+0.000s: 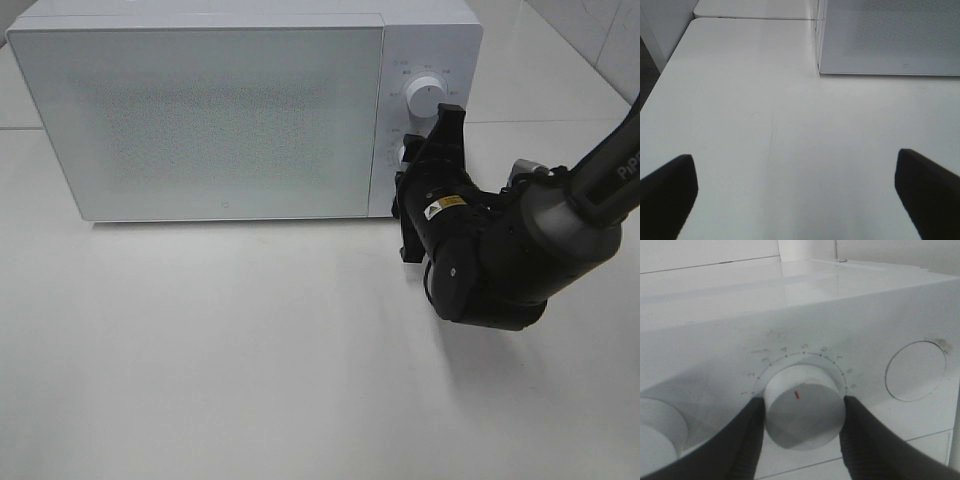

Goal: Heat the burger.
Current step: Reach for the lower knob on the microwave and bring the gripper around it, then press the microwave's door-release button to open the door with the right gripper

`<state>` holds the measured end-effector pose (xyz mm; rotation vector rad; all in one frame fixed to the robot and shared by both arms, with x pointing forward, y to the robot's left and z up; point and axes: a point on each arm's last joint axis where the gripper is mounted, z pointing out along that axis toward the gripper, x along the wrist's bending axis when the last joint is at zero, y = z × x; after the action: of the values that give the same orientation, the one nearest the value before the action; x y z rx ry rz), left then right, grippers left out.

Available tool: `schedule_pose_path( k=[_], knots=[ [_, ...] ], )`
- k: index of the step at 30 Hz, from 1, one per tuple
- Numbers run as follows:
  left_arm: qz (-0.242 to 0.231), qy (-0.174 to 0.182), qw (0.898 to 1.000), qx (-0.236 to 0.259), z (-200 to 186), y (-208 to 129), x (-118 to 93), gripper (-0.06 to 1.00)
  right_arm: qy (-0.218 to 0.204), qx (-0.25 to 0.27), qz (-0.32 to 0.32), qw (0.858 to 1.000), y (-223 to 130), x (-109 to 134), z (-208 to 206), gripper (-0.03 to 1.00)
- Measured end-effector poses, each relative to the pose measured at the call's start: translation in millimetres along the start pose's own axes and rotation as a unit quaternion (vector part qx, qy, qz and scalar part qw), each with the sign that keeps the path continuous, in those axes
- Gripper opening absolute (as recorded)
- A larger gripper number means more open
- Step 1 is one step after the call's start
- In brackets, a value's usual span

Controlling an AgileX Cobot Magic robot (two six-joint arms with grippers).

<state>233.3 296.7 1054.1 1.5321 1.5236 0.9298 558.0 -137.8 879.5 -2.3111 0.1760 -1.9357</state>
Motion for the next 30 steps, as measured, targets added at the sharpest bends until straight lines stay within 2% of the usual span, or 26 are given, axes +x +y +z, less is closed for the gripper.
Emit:
schedule_pose_path(
  k=[2, 4, 10, 22, 30],
  knots=[
    [0.000, 0.000, 1.000, 0.000, 0, 0, 0, 0.99, -0.001, -0.001, -0.003, 1.000, 0, 0, 0, 0.47],
    [0.000, 0.000, 1.000, 0.000, 0, 0, 0, 0.99, -0.007, -0.003, -0.011, 1.000, 1, -2, 0, 0.55],
    [0.000, 0.000, 1.000, 0.000, 0, 0, 0, 0.99, -0.018, -0.003, -0.024, 1.000, 2, -5, -2, 0.67],
    [0.000, 0.000, 1.000, 0.000, 0, 0, 0, 0.99, -0.005, 0.032, -0.066, 0.997, 5, 5, -12, 0.70],
    [0.000, 0.000, 1.000, 0.000, 0, 0, 0, 0.99, -0.025, 0.065, -0.101, 0.992, 13, 3, -35, 0.70]
  ],
)
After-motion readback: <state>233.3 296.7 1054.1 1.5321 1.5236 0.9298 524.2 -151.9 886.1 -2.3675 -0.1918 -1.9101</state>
